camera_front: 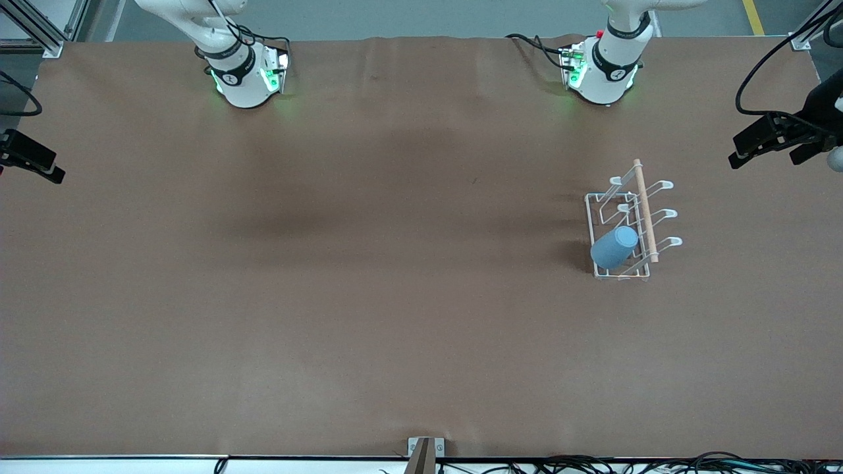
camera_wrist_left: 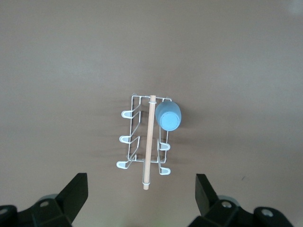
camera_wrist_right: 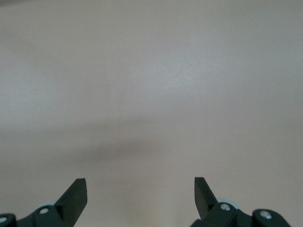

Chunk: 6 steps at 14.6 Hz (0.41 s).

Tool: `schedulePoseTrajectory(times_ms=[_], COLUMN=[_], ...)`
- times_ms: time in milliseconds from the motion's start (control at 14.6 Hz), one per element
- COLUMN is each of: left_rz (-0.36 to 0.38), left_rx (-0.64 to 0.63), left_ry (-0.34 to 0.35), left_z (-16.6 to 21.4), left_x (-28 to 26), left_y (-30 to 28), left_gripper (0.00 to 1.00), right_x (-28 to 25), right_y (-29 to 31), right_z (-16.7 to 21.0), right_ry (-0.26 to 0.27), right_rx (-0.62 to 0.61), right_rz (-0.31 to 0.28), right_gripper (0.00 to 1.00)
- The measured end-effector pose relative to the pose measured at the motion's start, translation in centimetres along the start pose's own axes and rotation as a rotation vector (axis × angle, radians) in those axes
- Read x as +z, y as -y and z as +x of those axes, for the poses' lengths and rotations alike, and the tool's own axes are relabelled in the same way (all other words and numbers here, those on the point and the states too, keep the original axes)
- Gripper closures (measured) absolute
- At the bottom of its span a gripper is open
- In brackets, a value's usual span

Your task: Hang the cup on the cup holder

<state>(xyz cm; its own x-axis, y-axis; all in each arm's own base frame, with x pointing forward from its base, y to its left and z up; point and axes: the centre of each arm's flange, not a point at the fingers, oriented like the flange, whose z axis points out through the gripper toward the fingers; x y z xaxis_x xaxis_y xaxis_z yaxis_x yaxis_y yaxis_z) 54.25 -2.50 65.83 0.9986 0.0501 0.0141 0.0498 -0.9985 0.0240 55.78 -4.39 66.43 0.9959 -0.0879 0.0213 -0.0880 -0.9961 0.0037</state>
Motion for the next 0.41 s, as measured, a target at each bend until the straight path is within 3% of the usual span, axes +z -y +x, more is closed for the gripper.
schedulePoseTrajectory(times_ms=[412], left_rz=[0.006], left_rx=[0.060], left_ry=[0.001], left_z=[0.01], left_x=[0.04], left_y=[0.07], left_gripper=[0.00], right_x=[0.50], right_y=[-0.04], right_z=[0.01], right_ry=[0.011], right_rx=[0.001], right_rz=[0.000], right_gripper=[0.00])
